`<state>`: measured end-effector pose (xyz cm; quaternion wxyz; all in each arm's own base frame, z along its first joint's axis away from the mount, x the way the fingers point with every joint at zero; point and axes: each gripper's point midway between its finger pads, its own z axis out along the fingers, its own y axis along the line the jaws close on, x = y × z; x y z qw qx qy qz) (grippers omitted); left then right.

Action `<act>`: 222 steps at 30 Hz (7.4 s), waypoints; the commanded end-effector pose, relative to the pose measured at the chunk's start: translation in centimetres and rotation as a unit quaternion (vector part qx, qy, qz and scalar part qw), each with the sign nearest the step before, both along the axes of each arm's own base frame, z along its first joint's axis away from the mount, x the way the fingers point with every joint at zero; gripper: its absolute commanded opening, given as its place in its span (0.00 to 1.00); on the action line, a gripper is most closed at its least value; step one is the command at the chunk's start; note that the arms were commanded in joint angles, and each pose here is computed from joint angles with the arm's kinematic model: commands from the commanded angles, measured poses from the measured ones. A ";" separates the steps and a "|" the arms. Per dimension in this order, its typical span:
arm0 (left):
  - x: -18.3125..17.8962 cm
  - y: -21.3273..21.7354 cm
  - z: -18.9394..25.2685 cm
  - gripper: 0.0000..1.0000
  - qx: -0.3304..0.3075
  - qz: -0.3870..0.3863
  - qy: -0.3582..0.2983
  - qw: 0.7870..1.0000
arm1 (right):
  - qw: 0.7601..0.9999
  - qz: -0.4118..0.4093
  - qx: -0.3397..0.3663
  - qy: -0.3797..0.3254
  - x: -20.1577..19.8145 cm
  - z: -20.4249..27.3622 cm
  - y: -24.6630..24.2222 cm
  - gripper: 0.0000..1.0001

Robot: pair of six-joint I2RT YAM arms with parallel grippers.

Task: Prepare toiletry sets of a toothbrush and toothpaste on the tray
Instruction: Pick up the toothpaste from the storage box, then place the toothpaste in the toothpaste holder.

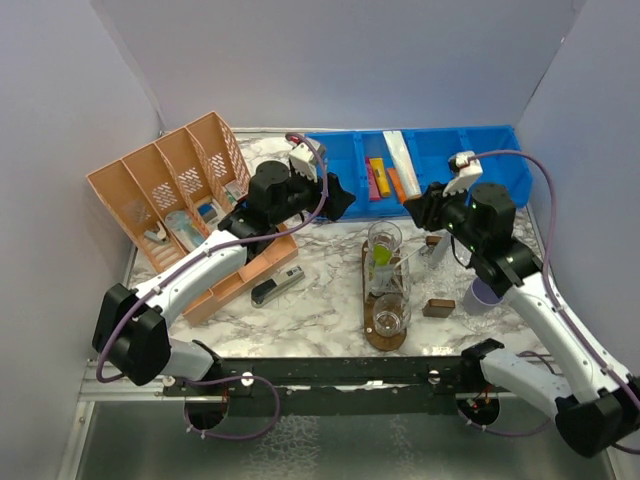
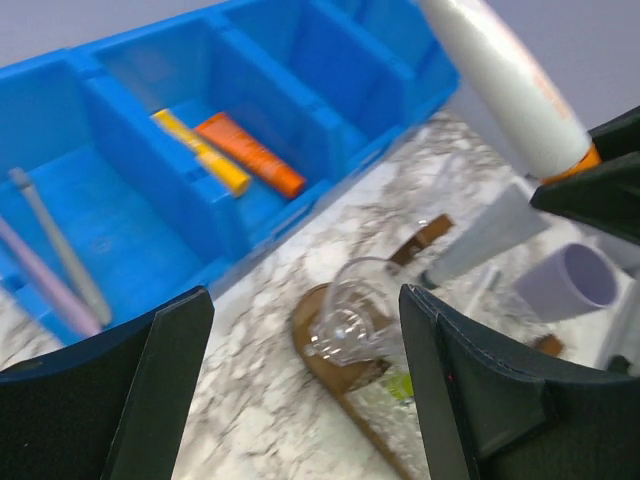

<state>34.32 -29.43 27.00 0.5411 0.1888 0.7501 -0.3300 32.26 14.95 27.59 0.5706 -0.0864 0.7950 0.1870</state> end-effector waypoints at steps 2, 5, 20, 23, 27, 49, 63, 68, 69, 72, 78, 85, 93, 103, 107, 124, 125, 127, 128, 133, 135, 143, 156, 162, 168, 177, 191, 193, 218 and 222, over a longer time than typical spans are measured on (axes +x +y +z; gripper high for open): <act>-4.8 -4.2 5.2 0.79 -0.122 -0.171 -0.024 0.977 | 0.989 0.093 0.071 -0.085 -3.8 4.3 2.2 0.02; -6.1 -4.2 6.6 0.80 -0.146 -0.197 -0.042 0.969 | 0.985 0.126 0.074 -0.095 -4.8 4.5 2.9 0.01; -2.9 3.4 9.2 0.79 -0.157 0.039 -0.099 0.982 | 0.970 0.222 0.099 -0.026 -4.4 1.9 9.7 0.01; -1.1 5.3 8.0 0.78 -0.145 0.116 -0.061 0.981 | 0.975 0.199 0.092 -0.027 -3.8 1.6 10.8 0.01; 0.3 6.2 6.7 0.78 -0.140 0.157 -0.022 0.977 | 0.976 0.196 0.085 -0.027 -3.1 1.2 12.2 0.01; 3.0 6.1 3.9 0.46 -0.160 0.121 0.059 0.978 | 0.978 0.201 0.056 -0.017 -3.7 -2.5 14.9 0.01; 2.0 4.6 5.3 0.00 -0.155 0.048 0.021 0.986 | 0.980 0.198 0.035 -0.003 -3.7 -4.3 15.1 0.06; 1.6 4.1 6.3 0.00 -0.132 0.015 -0.018 0.991 | 0.984 0.179 0.014 0.001 -4.1 -3.7 13.5 0.46; 1.4 4.0 6.5 0.00 -0.128 0.006 -0.027 0.991 | 0.985 0.171 0.007 0.002 -4.1 -3.4 13.0 0.52; 0.9 3.5 7.1 0.00 -0.115 -0.026 -0.050 0.992 | 0.987 0.159 -0.015 0.002 -4.5 -2.5 11.8 0.62; 0.3 3.0 7.7 0.00 -0.110 -0.053 -0.069 0.990 | 0.989 0.138 -0.047 0.008 -5.1 -1.2 9.6 0.74; -0.5 2.7 8.6 0.00 -0.103 -0.083 -0.095 0.987 | 0.991 0.122 -0.046 0.005 -5.8 0.3 8.3 0.82; -2.7 2.0 10.0 0.00 -0.102 -0.150 -0.135 0.974 | 0.985 0.169 -0.012 0.017 -7.5 2.4 9.6 0.84; -7.9 0.1 11.0 0.00 -0.116 -0.305 -0.157 0.932 | 0.958 0.284 0.044 -0.004 -10.3 7.5 12.5 0.81; -10.1 -0.6 11.3 0.00 -0.115 -0.349 -0.171 0.914 | 0.956 0.294 0.012 -0.014 -8.8 8.6 12.2 0.61; -13.4 -1.9 11.0 0.00 -0.107 -0.404 -0.196 0.887 | 0.876 0.478 0.037 -0.055 -10.1 9.4 11.7 0.62; -13.4 -1.9 11.1 0.00 -0.107 -0.404 -0.197 0.887 | 0.873 0.484 0.039 -0.051 -10.2 9.2 11.8 0.60; -13.4 -1.9 11.0 0.00 -0.107 -0.404 -0.197 0.887 | 0.870 0.489 0.042 -0.041 -10.1 8.7 12.0 0.52; -13.4 -1.9 11.0 0.00 -0.107 -0.404 -0.197 0.887 | 0.871 0.488 0.043 -0.036 -10.0 8.5 12.0 0.48; -13.6 -2.0 11.0 0.00 -0.107 -0.407 -0.197 0.886 | 0.865 0.497 0.050 -0.043 -9.8 8.6 12.4 0.28; -13.7 -2.0 11.0 0.00 -0.107 -0.408 -0.197 0.885 | 0.863 0.502 0.053 -0.039 -9.8 8.5 12.6 0.25; -13.1 -2.1 11.2 0.00 -0.111 -0.388 -0.197 0.893 | 0.858 0.508 0.057 -0.052 -10.3 9.0 12.5 0.01; -7.5 0.7 12.0 0.83 -0.071 -0.183 -0.221 0.955 | 0.963 0.188 0.035 -0.191 -9.5 15.5 3.0 0.01; -1.2 5.5 10.1 0.88 -0.021 0.040 -0.179 0.983 | 0.980 -0.034 0.047 -0.193 -11.7 15.9 -6.3 0.01; 1.4 9.1 8.2 0.91 0.009 0.164 -0.136 0.977 | 0.972 -0.193 0.021 -0.132 -14.8 12.7 -13.6 0.01; 1.4 8.7 7.5 0.91 -0.005 0.158 -0.132 0.979 | 0.986 -0.167 -0.005 -0.029 -16.1 6.1 -12.8 0.01; 0.9 8.9 8.3 0.91 -0.011 0.156 -0.145 0.977 | 0.986 -0.055 -0.079 -0.134 -13.3 6.7 -9.3 0.01; 0.9 8.9 8.4 0.91 -0.012 0.155 -0.145 0.977 | 0.985 -0.019 -0.108 -0.134 -13.1 6.6 -8.4 0.01; 0.8 7.7 7.9 0.91 -0.023 0.128 -0.131 0.983 | 0.994 -0.039 -0.079 -0.058 -11.1 5.1 -7.3 0.01; 0.7 7.5 8.0 0.91 -0.027 0.123 -0.128 0.984 | 0.981 -0.162 -0.081 0.070 -11.5 2.0 -10.5 0.01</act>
